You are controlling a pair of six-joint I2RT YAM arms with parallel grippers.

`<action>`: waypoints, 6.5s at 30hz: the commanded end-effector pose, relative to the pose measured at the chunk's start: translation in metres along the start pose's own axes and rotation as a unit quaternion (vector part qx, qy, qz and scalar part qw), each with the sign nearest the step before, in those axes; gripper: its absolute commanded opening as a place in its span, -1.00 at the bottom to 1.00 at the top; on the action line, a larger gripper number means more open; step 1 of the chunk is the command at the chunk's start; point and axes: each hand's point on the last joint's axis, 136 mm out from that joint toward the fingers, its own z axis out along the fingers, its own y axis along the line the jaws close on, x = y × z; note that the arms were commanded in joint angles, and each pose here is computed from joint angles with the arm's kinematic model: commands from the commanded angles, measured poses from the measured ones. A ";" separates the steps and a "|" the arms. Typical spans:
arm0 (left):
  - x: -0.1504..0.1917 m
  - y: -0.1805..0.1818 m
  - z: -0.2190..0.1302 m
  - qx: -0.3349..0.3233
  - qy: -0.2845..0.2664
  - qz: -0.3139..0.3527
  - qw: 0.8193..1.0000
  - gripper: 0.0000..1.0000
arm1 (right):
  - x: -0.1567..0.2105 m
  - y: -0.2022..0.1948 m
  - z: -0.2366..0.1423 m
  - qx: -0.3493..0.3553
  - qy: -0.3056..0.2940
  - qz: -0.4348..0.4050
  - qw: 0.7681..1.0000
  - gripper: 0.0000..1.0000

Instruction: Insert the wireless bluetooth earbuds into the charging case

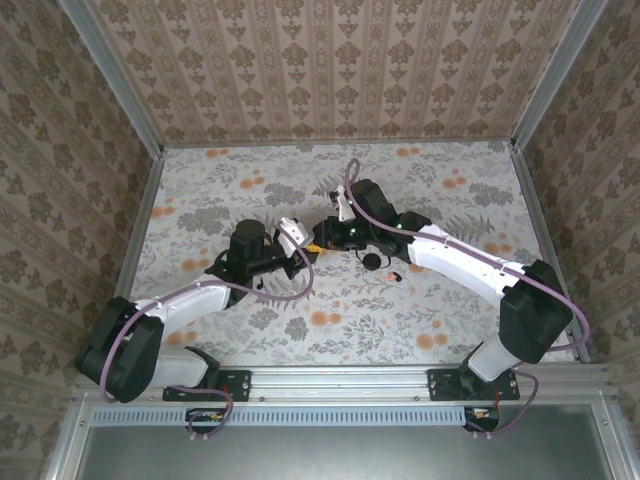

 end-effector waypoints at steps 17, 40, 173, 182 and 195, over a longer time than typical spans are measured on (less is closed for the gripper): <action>-0.033 0.010 -0.007 -0.059 -0.056 0.023 0.996 -0.71 | -0.007 -0.018 -0.008 0.019 -0.159 0.155 0.975 -0.65; -0.041 0.015 -0.013 -0.110 -0.071 0.045 0.990 -0.71 | 0.004 -0.021 0.004 0.020 -0.212 0.236 0.948 -0.66; -0.061 -0.033 -0.020 0.096 -0.054 -0.006 0.994 -0.69 | 0.008 0.024 -0.057 -0.047 -0.071 -0.127 0.988 -0.62; -0.061 -0.033 -0.021 0.097 -0.054 -0.005 0.994 -0.69 | 0.001 0.018 -0.062 -0.027 -0.092 -0.125 0.987 -0.67; -0.063 -0.034 -0.021 0.100 -0.056 -0.004 0.993 -0.69 | -0.005 0.022 -0.062 -0.032 -0.102 -0.128 0.986 -0.67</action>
